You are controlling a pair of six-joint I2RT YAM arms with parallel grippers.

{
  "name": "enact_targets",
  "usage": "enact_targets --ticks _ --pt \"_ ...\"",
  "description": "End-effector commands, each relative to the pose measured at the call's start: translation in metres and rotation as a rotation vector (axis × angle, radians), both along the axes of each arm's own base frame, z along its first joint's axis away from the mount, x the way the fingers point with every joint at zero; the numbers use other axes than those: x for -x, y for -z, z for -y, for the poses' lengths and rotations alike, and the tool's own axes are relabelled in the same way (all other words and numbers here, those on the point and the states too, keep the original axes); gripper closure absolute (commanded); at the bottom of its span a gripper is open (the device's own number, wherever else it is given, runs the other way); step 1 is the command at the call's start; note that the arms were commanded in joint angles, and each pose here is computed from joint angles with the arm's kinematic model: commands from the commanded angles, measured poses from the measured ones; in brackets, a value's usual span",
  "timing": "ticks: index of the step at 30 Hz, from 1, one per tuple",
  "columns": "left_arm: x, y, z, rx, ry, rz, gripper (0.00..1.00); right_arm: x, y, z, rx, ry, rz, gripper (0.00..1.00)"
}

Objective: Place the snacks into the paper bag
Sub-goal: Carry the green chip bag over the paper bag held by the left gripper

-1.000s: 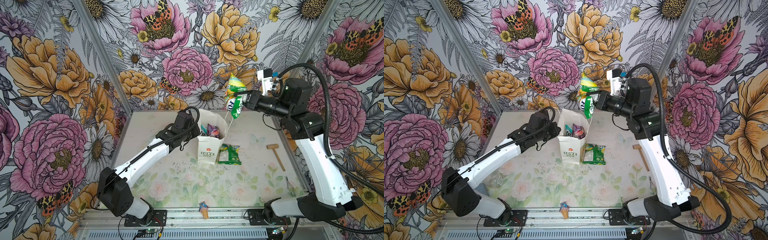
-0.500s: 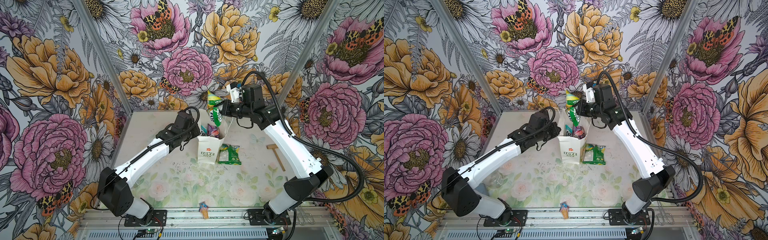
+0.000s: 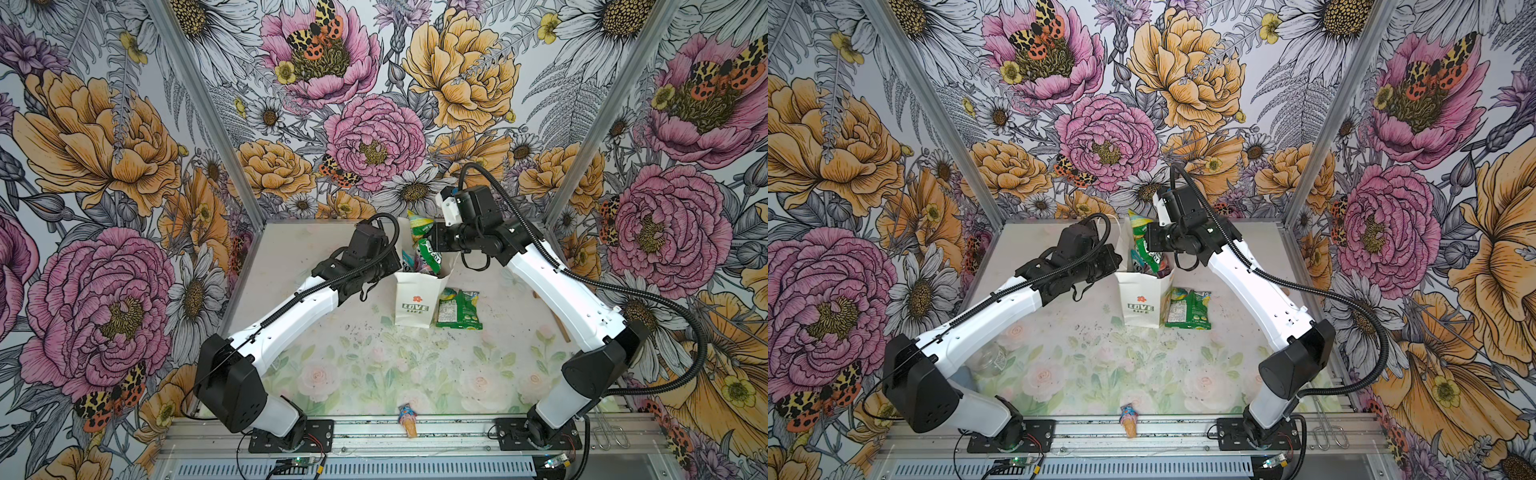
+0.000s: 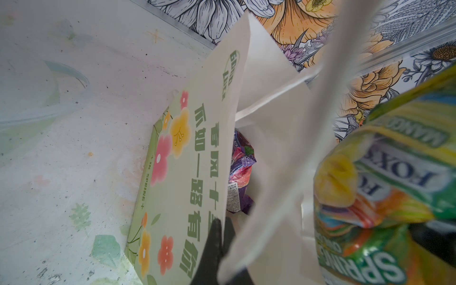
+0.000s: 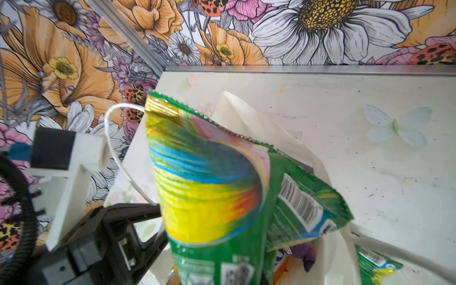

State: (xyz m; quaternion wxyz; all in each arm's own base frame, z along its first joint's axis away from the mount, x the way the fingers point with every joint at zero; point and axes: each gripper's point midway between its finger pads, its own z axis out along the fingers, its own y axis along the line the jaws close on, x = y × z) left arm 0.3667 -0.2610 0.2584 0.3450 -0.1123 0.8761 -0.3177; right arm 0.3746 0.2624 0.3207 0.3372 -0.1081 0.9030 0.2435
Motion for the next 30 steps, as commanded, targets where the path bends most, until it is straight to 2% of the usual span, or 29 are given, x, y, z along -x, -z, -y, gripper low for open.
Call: enact_targets --ticks 1,10,30 --pt "-0.001 -0.004 0.005 0.007 0.01 0.009 1.0 -0.003 -0.002 0.005 0.084 0.005 0.063 1.0" --pt "-0.002 -0.006 0.004 0.011 0.007 0.012 1.0 0.006 0.013 0.005 0.259 -0.039 0.103 0.99" --pt "0.0 -0.005 0.003 0.009 0.007 0.011 1.0 0.025 0.034 -0.002 0.422 -0.071 0.074 0.87"
